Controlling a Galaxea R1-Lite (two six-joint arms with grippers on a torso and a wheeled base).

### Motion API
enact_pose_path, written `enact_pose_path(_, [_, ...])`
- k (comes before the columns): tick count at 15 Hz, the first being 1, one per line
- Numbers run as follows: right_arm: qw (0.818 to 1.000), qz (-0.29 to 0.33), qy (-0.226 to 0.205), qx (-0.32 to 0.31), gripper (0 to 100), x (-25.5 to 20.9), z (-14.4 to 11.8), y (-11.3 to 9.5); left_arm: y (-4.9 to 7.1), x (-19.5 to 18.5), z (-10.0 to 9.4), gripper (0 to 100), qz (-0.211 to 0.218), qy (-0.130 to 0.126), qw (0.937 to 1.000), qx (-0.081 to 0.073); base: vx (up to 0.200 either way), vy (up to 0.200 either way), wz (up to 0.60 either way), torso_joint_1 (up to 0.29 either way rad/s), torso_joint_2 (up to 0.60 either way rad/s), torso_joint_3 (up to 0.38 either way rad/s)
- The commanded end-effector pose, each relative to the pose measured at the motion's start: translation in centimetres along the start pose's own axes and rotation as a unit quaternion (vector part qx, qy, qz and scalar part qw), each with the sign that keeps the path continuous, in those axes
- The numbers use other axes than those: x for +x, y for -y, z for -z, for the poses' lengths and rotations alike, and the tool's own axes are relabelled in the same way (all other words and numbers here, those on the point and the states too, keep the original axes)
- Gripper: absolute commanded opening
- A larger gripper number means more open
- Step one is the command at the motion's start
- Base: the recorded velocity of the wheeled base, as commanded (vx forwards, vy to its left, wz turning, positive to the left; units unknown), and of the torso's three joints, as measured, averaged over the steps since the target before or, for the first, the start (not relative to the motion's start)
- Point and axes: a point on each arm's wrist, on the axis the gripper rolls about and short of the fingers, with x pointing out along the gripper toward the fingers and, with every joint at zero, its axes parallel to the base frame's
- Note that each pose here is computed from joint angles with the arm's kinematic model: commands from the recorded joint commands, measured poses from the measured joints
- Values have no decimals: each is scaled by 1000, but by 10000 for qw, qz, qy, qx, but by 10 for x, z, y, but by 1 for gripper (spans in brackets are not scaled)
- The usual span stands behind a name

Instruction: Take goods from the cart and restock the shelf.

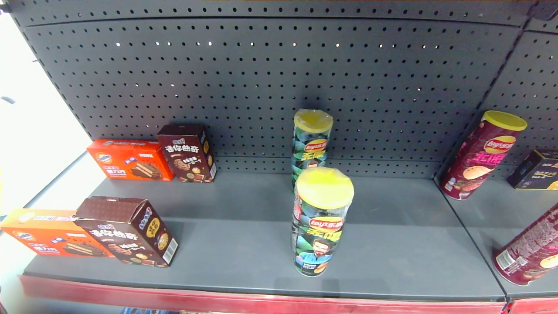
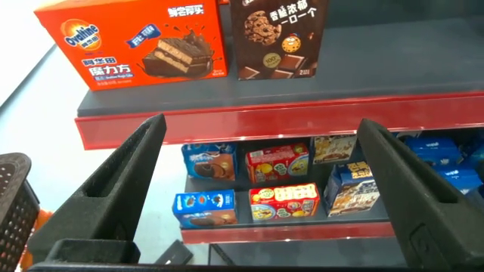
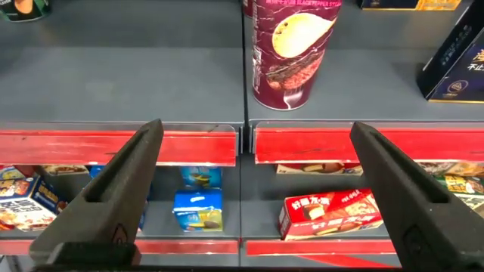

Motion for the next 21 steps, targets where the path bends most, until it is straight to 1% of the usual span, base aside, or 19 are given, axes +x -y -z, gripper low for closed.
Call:
enact_pose_path(1, [10000,-3,-10,-2,100,0,0,0,0,0,0,100,-7,-7,10000,-7,0,0,0,0,0,0])
enact_pose_path(2, [10000,-3,-10,6,100,0,0,0,0,0,0,100,9,-6,10000,1,0,0,0,0,0,0])
enact_pose_path(4, [10000,-3,-2,6,100,0,0,0,0,0,0,100,9,-6,10000,9,-200,0,0,5,-2,0])
enact_pose_path(6, [10000,-3,-10,6,100,0,0,0,0,0,0,100,-22,-8,10000,-61,0,0,0,0,0,0])
enact_pose_path(7, [10000,-3,5,7,100,0,0,0,0,0,0,100,-22,-8,9999,-122,0,0,0,0,0,0])
enact_pose_path(8, [10000,-3,-2,6,100,0,0,0,0,0,0,100,-14,-8,9999,-130,0,0,0,0,0,0])
enact_pose_path(13, [10000,-3,-2,6,100,0,0,0,0,0,0,100,-30,-9,9999,-160,0,0,0,0,0,0])
enact_pose_path(21, [10000,-33,-2,6,100,0,0,0,0,0,0,100,-30,-9,9999,-160,0,0,0,0,0,0])
